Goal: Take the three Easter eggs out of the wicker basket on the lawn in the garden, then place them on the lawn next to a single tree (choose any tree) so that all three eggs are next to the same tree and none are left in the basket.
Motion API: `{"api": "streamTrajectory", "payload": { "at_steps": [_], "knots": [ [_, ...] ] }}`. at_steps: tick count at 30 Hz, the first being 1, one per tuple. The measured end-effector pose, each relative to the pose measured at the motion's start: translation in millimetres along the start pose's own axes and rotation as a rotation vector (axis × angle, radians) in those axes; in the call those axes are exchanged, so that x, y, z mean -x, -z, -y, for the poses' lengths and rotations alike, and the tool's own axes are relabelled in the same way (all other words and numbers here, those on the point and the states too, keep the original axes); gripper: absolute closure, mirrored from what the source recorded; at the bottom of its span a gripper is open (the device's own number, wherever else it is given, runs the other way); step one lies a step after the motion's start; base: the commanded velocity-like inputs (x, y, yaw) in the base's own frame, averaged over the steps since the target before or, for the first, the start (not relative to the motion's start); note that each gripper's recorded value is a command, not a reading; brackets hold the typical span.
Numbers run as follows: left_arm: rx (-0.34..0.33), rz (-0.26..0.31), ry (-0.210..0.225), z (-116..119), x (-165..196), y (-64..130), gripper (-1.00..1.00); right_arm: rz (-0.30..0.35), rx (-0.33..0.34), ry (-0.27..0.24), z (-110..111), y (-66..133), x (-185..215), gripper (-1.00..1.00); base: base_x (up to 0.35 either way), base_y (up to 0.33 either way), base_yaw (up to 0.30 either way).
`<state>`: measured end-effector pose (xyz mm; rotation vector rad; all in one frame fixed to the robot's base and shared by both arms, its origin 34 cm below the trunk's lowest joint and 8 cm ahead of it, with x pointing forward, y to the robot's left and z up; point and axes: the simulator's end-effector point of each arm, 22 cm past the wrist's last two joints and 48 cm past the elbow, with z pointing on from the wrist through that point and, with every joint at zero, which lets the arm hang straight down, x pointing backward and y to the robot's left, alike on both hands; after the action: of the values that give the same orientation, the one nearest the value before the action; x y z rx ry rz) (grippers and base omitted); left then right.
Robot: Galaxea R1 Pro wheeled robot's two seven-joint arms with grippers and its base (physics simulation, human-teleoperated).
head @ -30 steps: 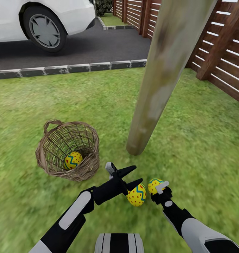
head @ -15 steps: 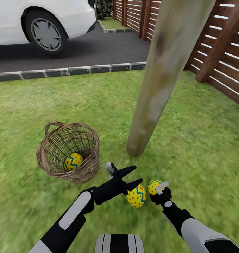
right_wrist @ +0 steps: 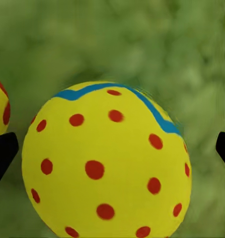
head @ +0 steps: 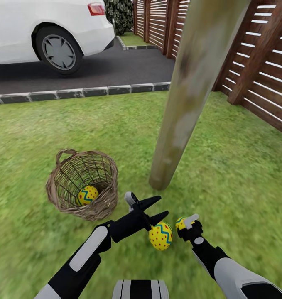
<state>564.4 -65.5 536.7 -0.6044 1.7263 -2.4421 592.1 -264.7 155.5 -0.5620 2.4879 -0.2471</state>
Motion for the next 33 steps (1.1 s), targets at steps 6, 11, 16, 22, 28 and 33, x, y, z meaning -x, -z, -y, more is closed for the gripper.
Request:
{"api": "streamTrajectory", "payload": {
  "at_steps": [6,11,16,22,28,33],
  "knots": [
    [-0.008,-0.009,-0.021,11.5,-4.3,-3.1,-1.00,0.071,-0.034,-0.007,18.1,5.4,40.4,-1.00,0.000,0.000,0.000],
    [-0.010,-0.019,-0.040,21.3,-8.7,-6.4,-1.00,-0.003,-0.091,-0.007,50.3,13.3,66.2,-1.00,0.000,0.000,0.000],
    [-0.018,-0.038,-0.057,32.9,-15.6,-9.8,-1.00,-0.102,-0.042,-0.014,79.5,29.7,80.1,-1.00,0.000,0.000,0.000],
    [-0.043,-0.060,-0.086,52.5,-24.3,-14.7,-1.00,-0.159,0.004,-0.025,82.2,41.2,74.1,-1.00,0.000,0.000,0.000],
    [-0.052,-0.072,-0.112,65.4,-30.6,-17.6,-1.00,-0.197,-0.022,-0.026,103.4,52.3,67.3,-1.00,0.000,0.000,0.000],
    [-0.057,-0.081,-0.131,74.8,-35.5,-19.0,-1.00,-0.188,-0.033,-0.026,110.2,59.3,73.1,-1.00,-0.050,0.020,0.000]
  ]
}}
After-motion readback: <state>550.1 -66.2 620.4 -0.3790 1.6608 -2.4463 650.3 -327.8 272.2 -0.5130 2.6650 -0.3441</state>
